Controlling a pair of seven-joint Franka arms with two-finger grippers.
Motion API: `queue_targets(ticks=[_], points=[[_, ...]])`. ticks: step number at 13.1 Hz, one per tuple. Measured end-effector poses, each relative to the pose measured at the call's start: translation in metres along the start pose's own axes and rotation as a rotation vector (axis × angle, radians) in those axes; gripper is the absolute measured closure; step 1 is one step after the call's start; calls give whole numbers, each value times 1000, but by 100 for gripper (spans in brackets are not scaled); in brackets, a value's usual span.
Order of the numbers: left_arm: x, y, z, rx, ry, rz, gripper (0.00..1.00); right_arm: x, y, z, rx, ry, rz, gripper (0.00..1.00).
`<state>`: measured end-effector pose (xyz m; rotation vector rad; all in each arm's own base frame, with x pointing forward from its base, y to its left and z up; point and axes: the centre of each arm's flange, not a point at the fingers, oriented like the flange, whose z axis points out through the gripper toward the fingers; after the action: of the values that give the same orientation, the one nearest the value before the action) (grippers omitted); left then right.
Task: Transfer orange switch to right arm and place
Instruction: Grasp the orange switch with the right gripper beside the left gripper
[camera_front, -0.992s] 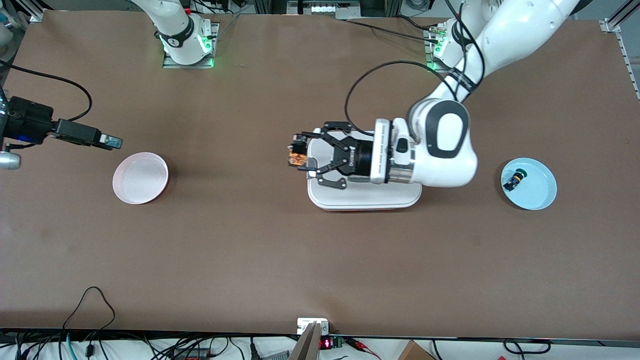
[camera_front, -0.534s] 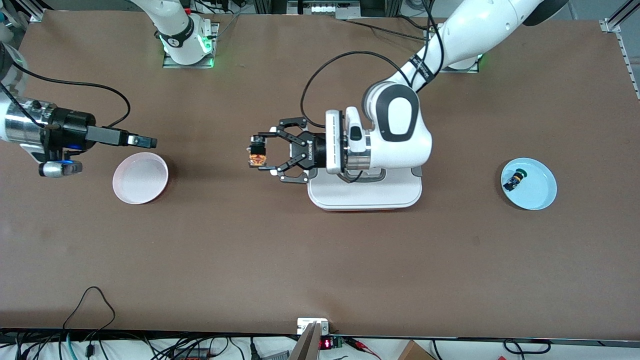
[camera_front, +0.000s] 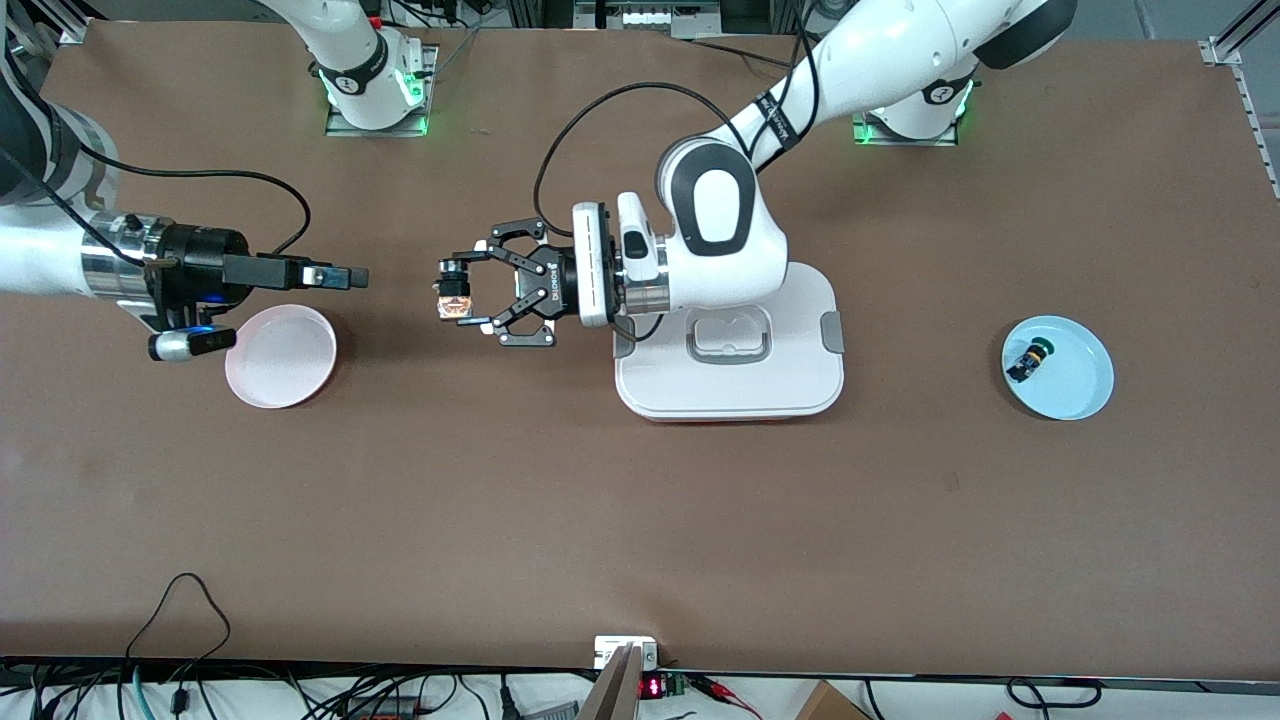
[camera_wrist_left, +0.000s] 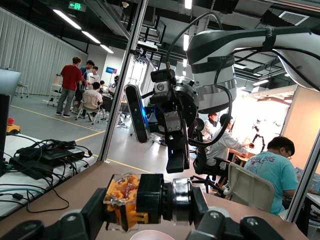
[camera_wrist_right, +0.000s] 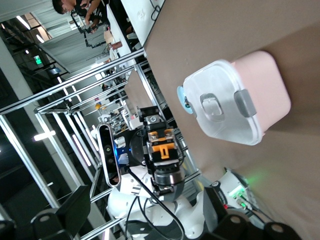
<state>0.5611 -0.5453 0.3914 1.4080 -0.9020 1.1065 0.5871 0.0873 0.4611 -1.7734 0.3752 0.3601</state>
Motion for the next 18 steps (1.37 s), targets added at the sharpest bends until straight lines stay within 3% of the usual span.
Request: queue_targets(ticks=[3,7,11,18], points=[[3,11,11,13,-2,1,28,10,19,19,20,-79,10,0],[1,4,7,26,-7,7,28,19,31,29,80,-125,28,0],[2,4,7,26,-6,8,28,26,40,32,92,-132,30,0],[4,4,7,27,-3,11,28,37,36,44,84,-139,-81,0]])
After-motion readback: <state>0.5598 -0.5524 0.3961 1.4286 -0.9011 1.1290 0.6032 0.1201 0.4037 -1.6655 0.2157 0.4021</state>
